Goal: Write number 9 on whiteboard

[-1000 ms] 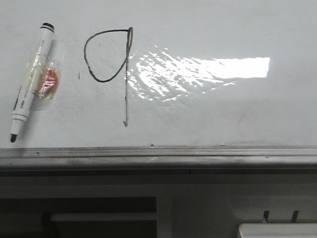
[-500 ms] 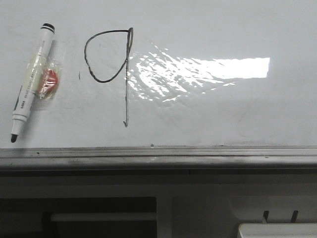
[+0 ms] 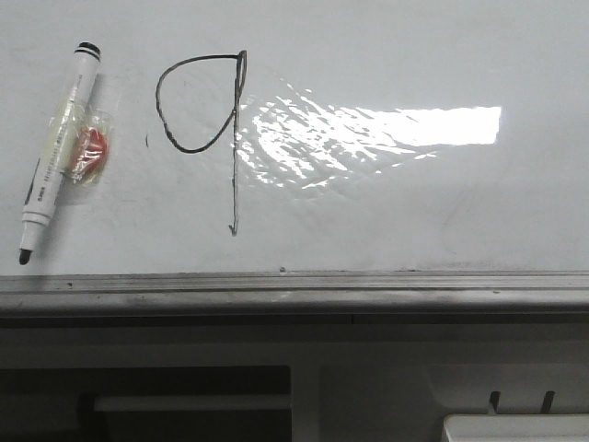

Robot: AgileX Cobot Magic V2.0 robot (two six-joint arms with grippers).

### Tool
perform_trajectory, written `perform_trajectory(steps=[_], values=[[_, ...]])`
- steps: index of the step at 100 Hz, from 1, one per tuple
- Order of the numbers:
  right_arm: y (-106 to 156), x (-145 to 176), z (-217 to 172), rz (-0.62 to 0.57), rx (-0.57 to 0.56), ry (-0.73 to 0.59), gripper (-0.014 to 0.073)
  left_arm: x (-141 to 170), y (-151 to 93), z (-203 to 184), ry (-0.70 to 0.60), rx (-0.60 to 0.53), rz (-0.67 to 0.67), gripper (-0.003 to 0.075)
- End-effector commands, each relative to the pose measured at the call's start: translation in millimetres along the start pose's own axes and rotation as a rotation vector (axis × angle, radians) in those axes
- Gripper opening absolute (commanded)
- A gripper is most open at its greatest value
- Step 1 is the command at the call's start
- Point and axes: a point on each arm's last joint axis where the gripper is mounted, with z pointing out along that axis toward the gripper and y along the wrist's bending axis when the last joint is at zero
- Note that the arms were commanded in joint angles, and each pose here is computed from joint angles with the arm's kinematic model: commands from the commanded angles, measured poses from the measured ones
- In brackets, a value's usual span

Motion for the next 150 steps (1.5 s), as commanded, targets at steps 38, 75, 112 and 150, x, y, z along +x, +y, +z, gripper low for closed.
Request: perform_trajectory(steps=[38,75,112,150], values=[[0.9,-15.5,-0.5,-0.019,-0.002,-0.095,-0.007,7.5,0.9,2.2,-0.033,0.002,-0.008,-0.002],[-0.9,-3.4,-4.2,-0.019,0.004,-0.11,-0.007,7.5,0.9,2.2,-0.033,0.002,-0.008,-0.002],[-26.4,45.3,-9.0,-0.025,0.308,-0.111,-0.007,7.5,0.9,2.2,-0.033,0.002,-0.008,-0.002],[-51.1,49.1,-26.4,-0.011,0.761,-0.096,-0.007,7.5,0.9,2.2,-0.033,0.002,-0.008,-0.002]])
